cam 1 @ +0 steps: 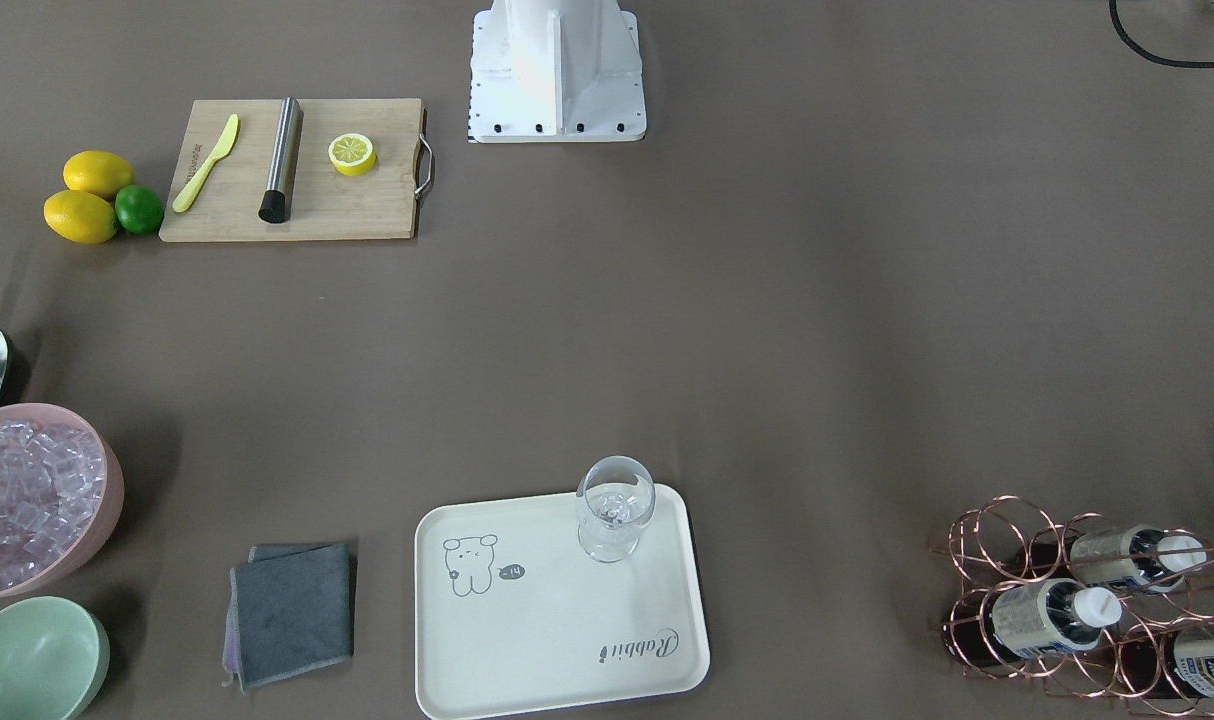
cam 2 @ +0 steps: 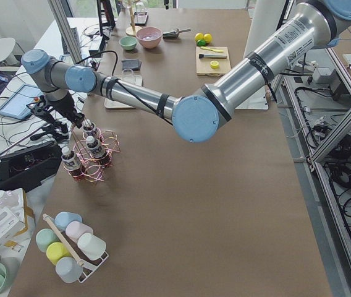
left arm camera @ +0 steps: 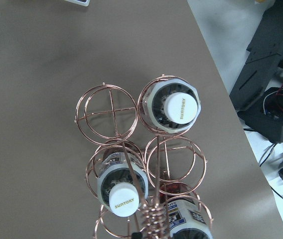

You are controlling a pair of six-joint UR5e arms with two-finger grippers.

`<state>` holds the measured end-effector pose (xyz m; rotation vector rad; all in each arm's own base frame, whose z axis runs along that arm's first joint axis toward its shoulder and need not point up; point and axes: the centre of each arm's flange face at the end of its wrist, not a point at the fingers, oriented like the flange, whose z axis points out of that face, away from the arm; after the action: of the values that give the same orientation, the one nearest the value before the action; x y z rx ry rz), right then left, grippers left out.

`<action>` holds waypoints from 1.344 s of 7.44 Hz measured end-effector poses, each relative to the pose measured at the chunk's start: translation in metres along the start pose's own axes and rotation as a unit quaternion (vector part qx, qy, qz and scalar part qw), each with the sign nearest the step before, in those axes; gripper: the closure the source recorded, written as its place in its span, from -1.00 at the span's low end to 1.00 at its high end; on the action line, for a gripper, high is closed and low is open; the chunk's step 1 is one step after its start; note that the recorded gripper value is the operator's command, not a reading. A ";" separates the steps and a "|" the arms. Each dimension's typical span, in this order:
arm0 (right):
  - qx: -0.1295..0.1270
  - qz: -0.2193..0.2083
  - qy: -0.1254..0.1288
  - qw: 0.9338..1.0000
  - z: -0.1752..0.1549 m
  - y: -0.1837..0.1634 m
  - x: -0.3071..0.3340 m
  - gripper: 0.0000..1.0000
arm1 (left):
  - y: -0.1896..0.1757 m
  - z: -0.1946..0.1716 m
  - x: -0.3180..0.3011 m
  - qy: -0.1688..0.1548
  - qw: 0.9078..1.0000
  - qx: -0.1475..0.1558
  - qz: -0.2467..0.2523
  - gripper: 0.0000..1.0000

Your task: Take tea from basket to plate

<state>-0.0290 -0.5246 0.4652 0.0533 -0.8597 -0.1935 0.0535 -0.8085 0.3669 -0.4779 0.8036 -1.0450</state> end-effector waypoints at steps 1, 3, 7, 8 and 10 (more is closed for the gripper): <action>0.000 0.009 0.000 1.000 0.000 0.000 -0.002 -1.00 | 0.000 -0.014 -0.001 0.011 1.000 -0.008 -0.003 1.00; 0.001 0.027 0.001 1.000 0.000 0.000 -0.008 -1.00 | 0.021 -0.062 -0.005 0.032 0.999 -0.020 -0.010 1.00; 0.004 0.023 0.002 1.000 -0.002 0.001 -0.016 -1.00 | 0.157 -0.151 -0.085 0.062 0.997 -0.039 -0.039 1.00; 0.005 0.023 0.003 1.000 -0.003 0.002 -0.017 -1.00 | 0.179 -0.155 -0.120 0.070 0.995 -0.054 -0.048 1.00; 0.006 0.021 0.002 1.000 -0.004 0.002 -0.019 -1.00 | 0.222 -0.146 -0.162 0.069 0.990 -0.093 -0.083 1.00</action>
<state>-0.0380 -0.5187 0.4483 0.0462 -0.8563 -0.1492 0.0240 -0.5625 0.1789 -0.6447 1.0021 -1.1717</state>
